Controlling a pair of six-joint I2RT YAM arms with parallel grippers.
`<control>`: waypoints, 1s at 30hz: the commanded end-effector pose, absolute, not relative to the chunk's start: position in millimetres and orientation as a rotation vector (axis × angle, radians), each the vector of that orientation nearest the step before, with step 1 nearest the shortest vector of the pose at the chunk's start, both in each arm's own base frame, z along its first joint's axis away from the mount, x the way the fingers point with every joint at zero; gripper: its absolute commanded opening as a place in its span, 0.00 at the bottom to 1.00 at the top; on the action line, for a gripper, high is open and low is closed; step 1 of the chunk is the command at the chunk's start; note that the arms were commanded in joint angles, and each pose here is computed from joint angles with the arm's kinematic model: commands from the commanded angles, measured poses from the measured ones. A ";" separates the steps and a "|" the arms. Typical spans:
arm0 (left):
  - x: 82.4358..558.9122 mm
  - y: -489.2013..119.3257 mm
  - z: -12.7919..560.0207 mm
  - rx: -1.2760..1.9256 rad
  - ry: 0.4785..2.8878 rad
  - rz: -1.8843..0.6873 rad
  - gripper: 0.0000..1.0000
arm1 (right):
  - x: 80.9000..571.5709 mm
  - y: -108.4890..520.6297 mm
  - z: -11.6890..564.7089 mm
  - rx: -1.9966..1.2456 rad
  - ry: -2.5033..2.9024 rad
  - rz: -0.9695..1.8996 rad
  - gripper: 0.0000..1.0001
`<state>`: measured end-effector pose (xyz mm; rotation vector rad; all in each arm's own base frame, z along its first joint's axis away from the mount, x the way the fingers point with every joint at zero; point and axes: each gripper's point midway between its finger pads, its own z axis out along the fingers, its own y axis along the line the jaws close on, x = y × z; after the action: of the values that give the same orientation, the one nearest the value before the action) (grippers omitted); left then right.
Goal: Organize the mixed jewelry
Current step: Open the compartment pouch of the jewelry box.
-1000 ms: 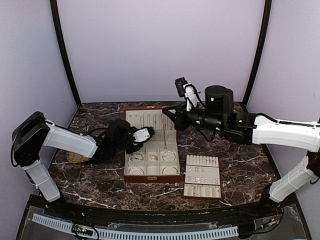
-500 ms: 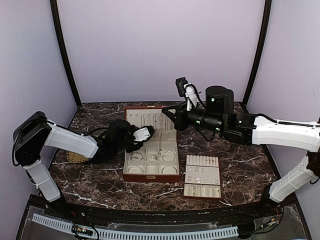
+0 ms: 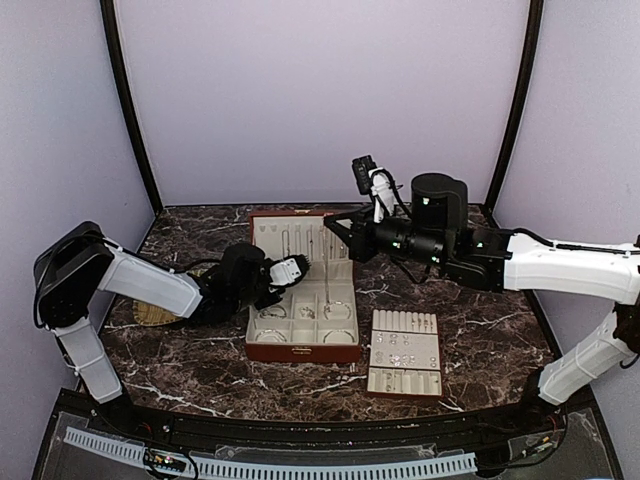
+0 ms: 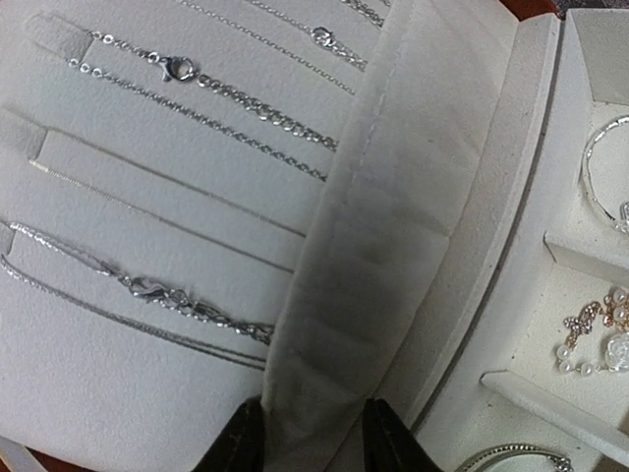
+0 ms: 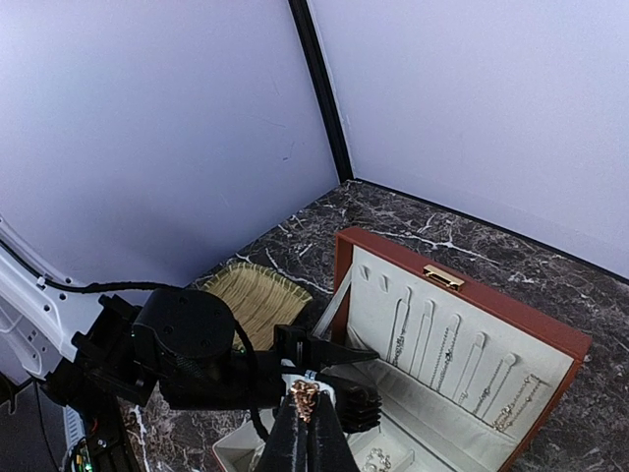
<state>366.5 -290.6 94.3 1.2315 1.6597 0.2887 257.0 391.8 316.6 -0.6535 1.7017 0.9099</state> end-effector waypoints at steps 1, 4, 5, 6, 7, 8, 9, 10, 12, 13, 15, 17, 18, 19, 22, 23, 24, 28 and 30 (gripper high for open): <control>363.0 -282.9 70.5 1.270 1.729 0.296 0.31 | 255.3 385.5 335.6 -0.626 1.642 0.942 0.00; 362.8 -282.6 70.3 1.268 1.727 0.296 0.23 | 255.2 385.4 336.8 -0.625 1.638 0.943 0.00; 362.5 -282.4 69.4 1.268 1.728 0.298 0.22 | 255.4 385.1 336.6 -0.625 1.638 0.942 0.00; 362.7 -281.6 68.6 1.268 1.729 0.302 0.20 | 255.1 385.3 337.0 -0.624 1.637 0.944 0.00; 362.6 -281.4 68.1 1.269 1.729 0.303 0.19 | 255.4 385.1 337.2 -0.623 1.636 0.944 0.00; 362.5 -281.1 67.7 1.268 1.730 0.303 0.16 | 255.7 385.0 337.1 -0.623 1.636 0.943 0.00; 362.1 -281.6 67.3 1.270 1.729 0.302 0.14 | 255.5 384.9 337.3 -0.623 1.635 0.945 0.00; 361.7 -281.6 67.1 1.271 1.729 0.299 0.12 | 255.7 384.7 336.3 -0.624 1.637 0.942 0.00; 360.3 -281.8 66.2 1.279 1.729 0.293 0.07 | 255.5 384.5 336.8 -0.622 1.637 0.944 0.00; 359.3 -281.7 65.6 1.283 1.729 0.288 0.03 | 255.5 384.5 336.2 -0.623 1.638 0.943 0.00; 355.4 -282.8 64.4 1.295 1.730 0.261 0.00 | 255.4 384.4 335.8 -0.623 1.638 0.943 0.00; 350.4 -284.7 65.5 1.305 1.728 0.229 0.00 | 256.1 384.1 336.1 -0.621 1.637 0.942 0.00; 348.0 -285.2 65.4 1.309 1.730 0.214 0.00 | 256.1 384.1 337.0 -0.620 1.635 0.943 0.00; 345.9 -285.3 65.6 1.312 1.733 0.200 0.00 | 257.0 384.1 337.2 -0.621 1.635 0.940 0.00; 339.3 -285.3 66.7 1.310 1.742 0.160 0.00 | 258.6 385.6 340.2 -0.625 1.630 0.935 0.00; 337.1 -286.4 68.0 1.310 1.741 0.142 0.00 | 259.2 386.2 341.1 -0.627 1.629 0.932 0.00; 334.5 -287.0 68.2 1.312 1.744 0.127 0.00 | 259.9 386.9 342.1 -0.630 1.627 0.929 0.00; 325.0 -292.7 69.9 1.323 1.742 0.073 0.00 | 262.0 390.4 346.9 -0.639 1.621 0.921 0.00; 322.2 -294.9 69.5 1.325 1.743 0.061 0.00 | 263.8 392.2 349.5 -0.641 1.618 0.914 0.00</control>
<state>354.9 -288.9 99.2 1.2069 1.6740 0.1830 259.0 388.7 320.8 -0.6502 1.6919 0.9027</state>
